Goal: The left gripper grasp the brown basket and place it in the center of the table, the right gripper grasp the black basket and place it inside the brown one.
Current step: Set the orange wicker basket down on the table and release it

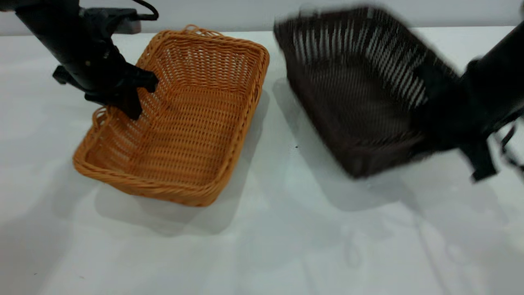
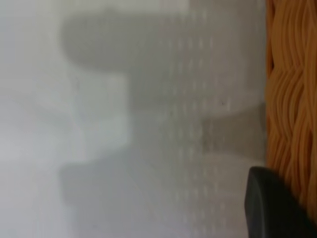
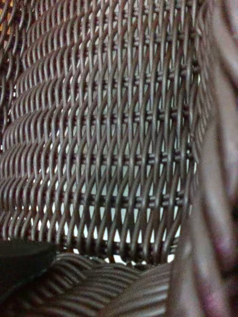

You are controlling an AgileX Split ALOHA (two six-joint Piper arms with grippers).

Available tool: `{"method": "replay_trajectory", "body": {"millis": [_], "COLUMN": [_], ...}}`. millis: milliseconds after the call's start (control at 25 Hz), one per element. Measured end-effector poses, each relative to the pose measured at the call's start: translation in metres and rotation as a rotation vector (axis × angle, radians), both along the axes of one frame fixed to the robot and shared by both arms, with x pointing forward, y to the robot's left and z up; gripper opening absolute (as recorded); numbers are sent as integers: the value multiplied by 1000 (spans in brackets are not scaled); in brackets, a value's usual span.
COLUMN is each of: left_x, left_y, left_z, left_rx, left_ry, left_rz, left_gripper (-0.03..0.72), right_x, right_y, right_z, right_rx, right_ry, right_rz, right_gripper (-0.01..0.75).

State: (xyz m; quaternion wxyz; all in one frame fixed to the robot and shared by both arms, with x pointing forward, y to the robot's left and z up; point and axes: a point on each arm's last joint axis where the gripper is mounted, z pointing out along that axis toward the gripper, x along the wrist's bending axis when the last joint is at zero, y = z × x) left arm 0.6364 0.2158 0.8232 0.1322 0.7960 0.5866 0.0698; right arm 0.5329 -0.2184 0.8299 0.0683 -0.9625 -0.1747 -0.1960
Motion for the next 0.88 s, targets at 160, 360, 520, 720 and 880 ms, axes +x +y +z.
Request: {"method": "replay_trajectory", "body": {"millis": [160, 360, 520, 720, 880], "left_x": [2, 7, 6, 1, 2], "left_y": [-2, -19, -46, -78, -97], "left_z": [1, 5, 8, 3, -5], "left_rx": [50, 188, 289, 363, 388], "left_ry": [-52, -203, -321, -408, -446], "left_rz": [-142, -542, -842, -1064, -1149], "left_gripper": [78, 78, 78, 78, 78], "right_x": [13, 27, 41, 57, 66], "right_y": [-34, -62, -63, -59, -59], "right_z": [28, 56, 82, 111, 123], "right_rx": [60, 163, 257, 286, 273], "right_ry": [-123, -249, -329, -389, -420], "right_rz": [73, 247, 453, 646, 679], "right_gripper": [90, 90, 90, 90, 90]}}
